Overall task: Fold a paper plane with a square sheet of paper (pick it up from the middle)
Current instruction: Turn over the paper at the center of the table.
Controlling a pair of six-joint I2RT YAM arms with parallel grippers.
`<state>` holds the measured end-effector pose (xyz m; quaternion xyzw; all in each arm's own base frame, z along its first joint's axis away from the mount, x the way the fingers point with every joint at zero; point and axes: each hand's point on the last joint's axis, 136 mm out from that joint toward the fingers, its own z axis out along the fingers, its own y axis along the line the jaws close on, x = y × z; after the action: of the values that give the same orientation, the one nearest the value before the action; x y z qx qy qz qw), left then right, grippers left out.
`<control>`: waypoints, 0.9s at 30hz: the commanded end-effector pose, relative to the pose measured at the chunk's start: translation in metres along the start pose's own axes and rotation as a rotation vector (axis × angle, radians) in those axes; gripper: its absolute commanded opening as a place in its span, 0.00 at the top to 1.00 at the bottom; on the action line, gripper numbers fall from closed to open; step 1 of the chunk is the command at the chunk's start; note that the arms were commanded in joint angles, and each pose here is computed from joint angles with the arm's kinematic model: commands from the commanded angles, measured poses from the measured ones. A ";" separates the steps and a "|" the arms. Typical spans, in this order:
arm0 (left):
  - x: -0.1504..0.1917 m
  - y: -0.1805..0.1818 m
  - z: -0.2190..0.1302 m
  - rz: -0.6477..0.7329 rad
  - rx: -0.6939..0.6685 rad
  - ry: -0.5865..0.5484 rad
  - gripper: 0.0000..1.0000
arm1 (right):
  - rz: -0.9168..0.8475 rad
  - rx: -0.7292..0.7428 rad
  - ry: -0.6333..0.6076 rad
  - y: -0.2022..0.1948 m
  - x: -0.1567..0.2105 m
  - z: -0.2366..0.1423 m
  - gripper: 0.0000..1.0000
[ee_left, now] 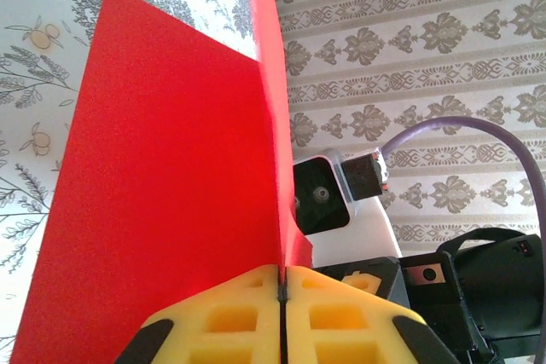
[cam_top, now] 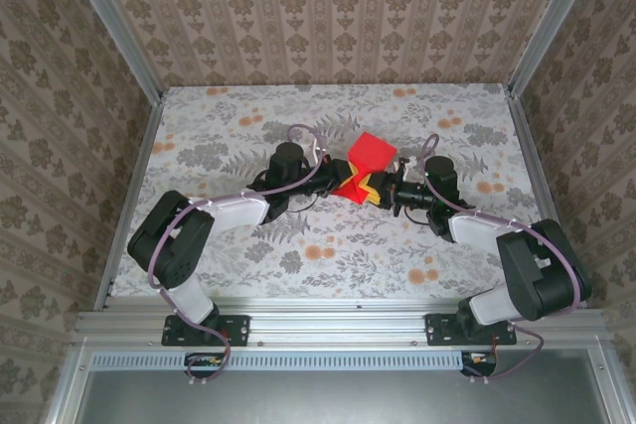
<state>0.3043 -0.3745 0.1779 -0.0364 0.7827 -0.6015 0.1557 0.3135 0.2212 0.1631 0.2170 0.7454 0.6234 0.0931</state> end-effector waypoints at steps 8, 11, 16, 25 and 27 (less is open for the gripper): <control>0.000 0.007 -0.006 0.011 -0.017 0.011 0.75 | -0.088 0.088 -0.021 0.001 0.000 -0.014 0.88; 0.000 0.005 -0.008 0.019 -0.016 0.015 0.68 | -0.111 0.130 -0.013 -0.004 0.001 -0.017 0.90; -0.001 0.002 -0.016 0.060 -0.053 0.021 0.56 | -0.205 0.294 -0.012 -0.021 0.001 -0.030 0.92; 0.004 -0.009 -0.037 0.178 -0.139 0.064 0.31 | -0.474 0.811 -0.015 -0.058 -0.015 -0.087 0.99; 0.007 -0.009 -0.043 0.203 -0.169 0.077 0.28 | -0.502 0.879 -0.003 -0.060 -0.017 -0.096 0.99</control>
<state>0.2903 -0.3458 0.1815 0.0147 0.8276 -0.5354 0.1682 0.3022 0.1520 0.1418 0.0922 0.9270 0.3183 0.1759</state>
